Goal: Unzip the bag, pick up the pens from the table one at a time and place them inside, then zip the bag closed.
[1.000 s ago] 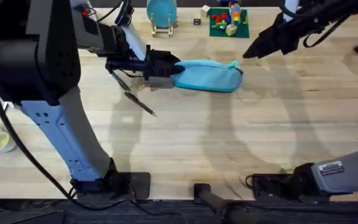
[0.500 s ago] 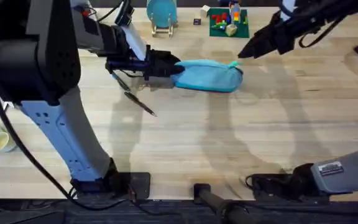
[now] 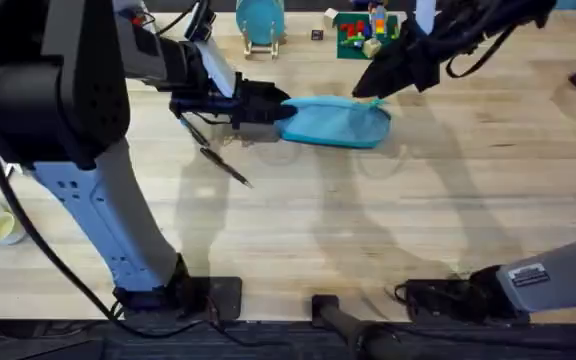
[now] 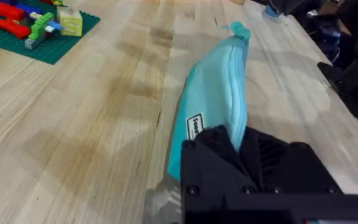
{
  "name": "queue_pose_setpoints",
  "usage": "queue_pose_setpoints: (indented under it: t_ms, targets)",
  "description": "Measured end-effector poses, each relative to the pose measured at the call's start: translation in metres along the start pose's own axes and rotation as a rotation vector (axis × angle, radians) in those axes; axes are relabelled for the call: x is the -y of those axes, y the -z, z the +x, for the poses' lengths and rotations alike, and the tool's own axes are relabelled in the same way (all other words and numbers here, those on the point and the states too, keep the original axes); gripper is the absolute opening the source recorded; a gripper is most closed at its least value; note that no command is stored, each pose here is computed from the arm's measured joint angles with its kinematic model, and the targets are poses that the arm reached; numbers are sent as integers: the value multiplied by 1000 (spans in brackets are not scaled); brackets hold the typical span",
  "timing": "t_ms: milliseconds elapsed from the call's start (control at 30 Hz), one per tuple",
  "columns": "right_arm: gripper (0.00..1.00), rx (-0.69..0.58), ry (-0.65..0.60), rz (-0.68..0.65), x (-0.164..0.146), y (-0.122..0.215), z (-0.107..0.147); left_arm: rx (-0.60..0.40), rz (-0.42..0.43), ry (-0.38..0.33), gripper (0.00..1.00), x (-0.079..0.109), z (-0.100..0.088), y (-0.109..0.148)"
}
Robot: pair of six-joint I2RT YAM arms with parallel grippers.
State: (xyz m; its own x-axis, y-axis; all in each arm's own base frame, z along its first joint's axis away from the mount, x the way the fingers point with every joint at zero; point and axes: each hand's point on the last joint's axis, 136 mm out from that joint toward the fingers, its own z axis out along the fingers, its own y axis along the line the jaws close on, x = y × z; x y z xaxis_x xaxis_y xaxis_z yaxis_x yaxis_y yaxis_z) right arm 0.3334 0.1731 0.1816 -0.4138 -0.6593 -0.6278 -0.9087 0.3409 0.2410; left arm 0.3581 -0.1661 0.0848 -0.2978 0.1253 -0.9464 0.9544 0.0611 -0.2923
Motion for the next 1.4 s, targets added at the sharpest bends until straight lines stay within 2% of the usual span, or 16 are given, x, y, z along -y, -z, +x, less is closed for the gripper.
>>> queue_pose_setpoints:
  t_ms: [233,267,467,500,867,1400]
  targets:
    - [33,-3,7,-6,-3,-2,-1,0,0,0,42,0,0,0]
    - [72,-5,6,-5,-2,-2,-1,0,0,0,42,0,0,0]
    - [943,-72,-31,55,8,-1,11,0,0,0,41,0,0,0]
    - [978,-82,-36,65,9,-1,13,0,0,0,41,0,0,0]
    - [997,-190,-21,169,27,5,29,0,0,0,42,0,0,0]
    - [997,-261,256,177,33,9,36,0,0,0,42,0,0,0]
